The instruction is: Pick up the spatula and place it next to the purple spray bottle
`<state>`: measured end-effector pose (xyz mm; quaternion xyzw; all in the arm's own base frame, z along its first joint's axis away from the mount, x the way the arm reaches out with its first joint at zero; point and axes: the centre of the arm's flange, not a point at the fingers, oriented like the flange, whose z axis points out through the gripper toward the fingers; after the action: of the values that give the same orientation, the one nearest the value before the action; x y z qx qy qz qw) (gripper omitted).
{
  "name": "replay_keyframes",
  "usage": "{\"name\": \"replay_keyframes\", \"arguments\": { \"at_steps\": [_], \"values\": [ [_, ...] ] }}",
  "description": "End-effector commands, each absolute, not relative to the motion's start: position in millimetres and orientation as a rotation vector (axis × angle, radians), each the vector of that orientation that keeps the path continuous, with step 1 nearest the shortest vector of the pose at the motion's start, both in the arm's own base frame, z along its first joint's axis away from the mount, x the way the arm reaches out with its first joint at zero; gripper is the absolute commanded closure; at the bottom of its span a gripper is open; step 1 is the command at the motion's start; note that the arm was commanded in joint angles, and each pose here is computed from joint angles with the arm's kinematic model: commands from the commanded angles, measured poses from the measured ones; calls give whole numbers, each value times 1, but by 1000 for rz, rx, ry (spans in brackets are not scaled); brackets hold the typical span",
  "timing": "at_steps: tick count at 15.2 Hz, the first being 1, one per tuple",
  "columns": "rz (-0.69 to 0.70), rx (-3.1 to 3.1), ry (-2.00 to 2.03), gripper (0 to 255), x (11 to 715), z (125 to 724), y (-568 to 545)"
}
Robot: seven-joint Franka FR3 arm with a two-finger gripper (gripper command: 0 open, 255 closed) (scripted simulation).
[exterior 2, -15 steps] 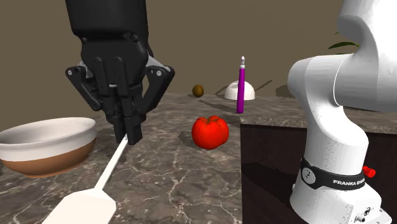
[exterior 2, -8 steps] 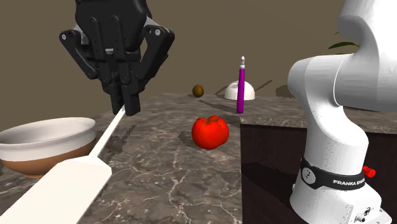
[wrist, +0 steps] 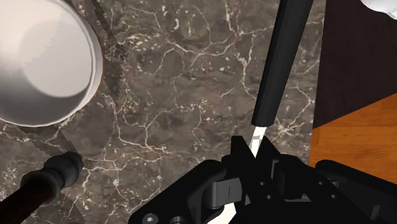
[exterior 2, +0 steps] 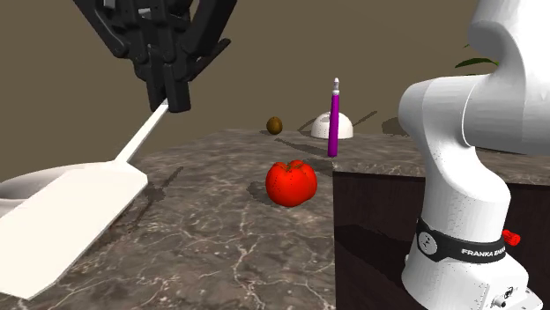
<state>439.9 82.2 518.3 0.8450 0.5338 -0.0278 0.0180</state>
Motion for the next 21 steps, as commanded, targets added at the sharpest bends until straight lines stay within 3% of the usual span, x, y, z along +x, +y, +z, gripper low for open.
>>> {"name": "replay_keyframes", "arguments": {
  "at_steps": [1,21],
  "values": [
    [-87,2625,1658,255,439,529,82],
    [-87,2625,1658,255,439,634,82]
  ]
}}
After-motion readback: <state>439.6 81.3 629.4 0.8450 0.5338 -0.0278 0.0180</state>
